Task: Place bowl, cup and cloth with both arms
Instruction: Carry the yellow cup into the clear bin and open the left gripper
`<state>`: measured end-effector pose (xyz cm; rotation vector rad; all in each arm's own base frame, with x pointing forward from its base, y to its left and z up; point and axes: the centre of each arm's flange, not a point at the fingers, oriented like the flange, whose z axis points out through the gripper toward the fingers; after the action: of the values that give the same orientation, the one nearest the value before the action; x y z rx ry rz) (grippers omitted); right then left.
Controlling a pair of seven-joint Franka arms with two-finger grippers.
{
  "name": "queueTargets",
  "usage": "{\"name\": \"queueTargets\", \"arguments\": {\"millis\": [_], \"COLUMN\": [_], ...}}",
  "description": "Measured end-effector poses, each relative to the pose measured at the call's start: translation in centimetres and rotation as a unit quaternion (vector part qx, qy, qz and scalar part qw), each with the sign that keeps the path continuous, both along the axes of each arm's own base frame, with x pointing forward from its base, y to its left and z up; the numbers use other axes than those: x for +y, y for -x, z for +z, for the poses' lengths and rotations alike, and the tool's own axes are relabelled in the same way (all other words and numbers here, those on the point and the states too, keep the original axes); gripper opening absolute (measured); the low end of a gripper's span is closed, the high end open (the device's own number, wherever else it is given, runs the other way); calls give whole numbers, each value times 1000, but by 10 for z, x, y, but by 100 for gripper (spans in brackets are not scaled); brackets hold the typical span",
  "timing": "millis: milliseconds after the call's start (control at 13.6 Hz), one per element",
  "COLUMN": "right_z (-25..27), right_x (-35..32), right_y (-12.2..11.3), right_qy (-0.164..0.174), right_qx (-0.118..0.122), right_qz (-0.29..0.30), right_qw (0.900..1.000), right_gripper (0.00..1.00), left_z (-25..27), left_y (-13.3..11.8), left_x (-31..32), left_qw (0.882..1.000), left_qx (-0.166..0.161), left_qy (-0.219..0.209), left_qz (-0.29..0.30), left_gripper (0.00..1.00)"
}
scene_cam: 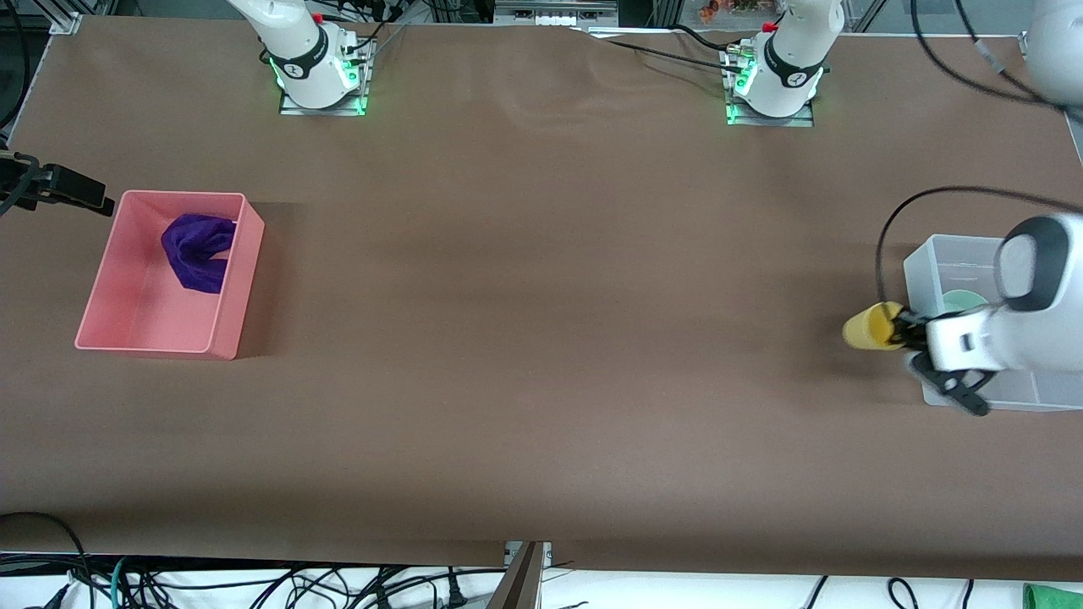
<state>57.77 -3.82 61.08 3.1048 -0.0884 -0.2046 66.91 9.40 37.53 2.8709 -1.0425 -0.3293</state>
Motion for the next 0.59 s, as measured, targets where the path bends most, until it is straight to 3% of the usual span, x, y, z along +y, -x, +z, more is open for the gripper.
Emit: {"name": "queueTargets", "arguments": {"millis": [147, 293, 587], "right_z": [0, -2, -4], "right_x": [6, 10, 10], "right_y": [0, 1, 1], "right_qy": [0, -1, -1], "right_qx": [0, 8, 11], "right_qz": [7, 10, 10], "right_qw": [1000, 1000, 1000], "right_gripper": [100, 100, 100], "left_z": [27, 23, -46], "left_y": [11, 24, 51], "left_x": [45, 100, 177], "left_qw": [997, 995, 993], "left_qx": [-2, 0, -38], "left_qy": [-40, -40, -21], "left_qz": [-68, -96, -109], "left_gripper": [4, 4, 4]}}
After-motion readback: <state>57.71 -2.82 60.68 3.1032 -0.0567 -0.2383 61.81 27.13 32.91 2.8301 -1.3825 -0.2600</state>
